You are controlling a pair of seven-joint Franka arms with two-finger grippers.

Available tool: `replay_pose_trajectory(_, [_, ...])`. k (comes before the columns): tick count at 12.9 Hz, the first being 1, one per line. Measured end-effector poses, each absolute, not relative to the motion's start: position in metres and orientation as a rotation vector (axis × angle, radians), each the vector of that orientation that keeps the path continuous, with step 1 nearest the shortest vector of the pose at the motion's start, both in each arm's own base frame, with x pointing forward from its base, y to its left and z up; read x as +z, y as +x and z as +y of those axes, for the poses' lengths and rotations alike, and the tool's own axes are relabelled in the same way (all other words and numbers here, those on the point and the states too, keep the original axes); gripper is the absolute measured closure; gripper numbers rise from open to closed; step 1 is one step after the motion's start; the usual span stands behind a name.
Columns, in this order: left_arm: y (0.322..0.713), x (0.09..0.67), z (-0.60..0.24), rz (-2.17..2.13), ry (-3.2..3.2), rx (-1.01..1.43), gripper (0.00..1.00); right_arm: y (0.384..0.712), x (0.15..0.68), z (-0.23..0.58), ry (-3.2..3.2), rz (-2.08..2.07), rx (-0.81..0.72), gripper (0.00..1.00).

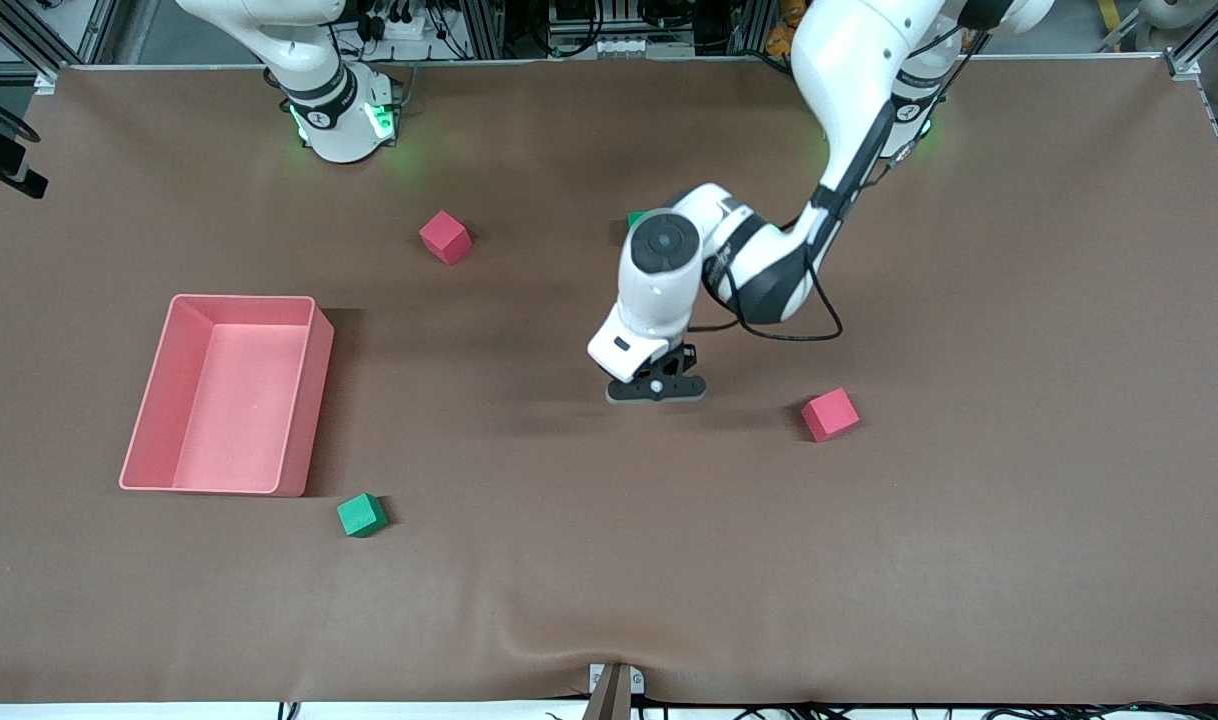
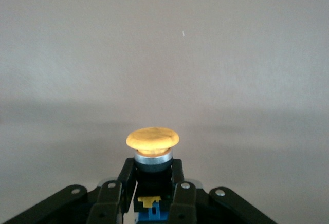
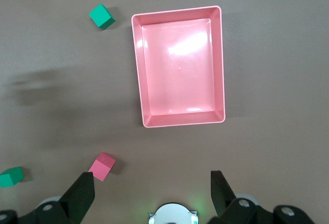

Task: Place and upright button with both arms
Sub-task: 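Lift the upright button with the left gripper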

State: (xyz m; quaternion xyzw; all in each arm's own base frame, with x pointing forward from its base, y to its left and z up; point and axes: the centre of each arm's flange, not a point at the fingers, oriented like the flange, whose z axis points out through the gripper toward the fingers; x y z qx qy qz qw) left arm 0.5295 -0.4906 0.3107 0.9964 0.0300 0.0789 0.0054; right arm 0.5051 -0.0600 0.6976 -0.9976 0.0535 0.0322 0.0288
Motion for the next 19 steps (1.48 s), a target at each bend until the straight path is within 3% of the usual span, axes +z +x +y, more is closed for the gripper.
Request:
replay_pose_trajectory(4, [0.486,0.305,-0.532,0.153,3.154,0.384,0.68,0.506,0.696,-0.061,-3.078,0.168,0.102,0.00])
replay_pose_trajectory(9, [0.477,0.306,-0.540,0.543,3.108,0.590,0.68,0.507,0.696,-0.060,-3.078,0.163,0.104,0.00])
replay_pose_trajectory(19, [0.386,0.244,-0.586,0.726,3.015,1.345,0.68,0.509,0.689,-0.058,-3.077,0.160,0.126,0.00])
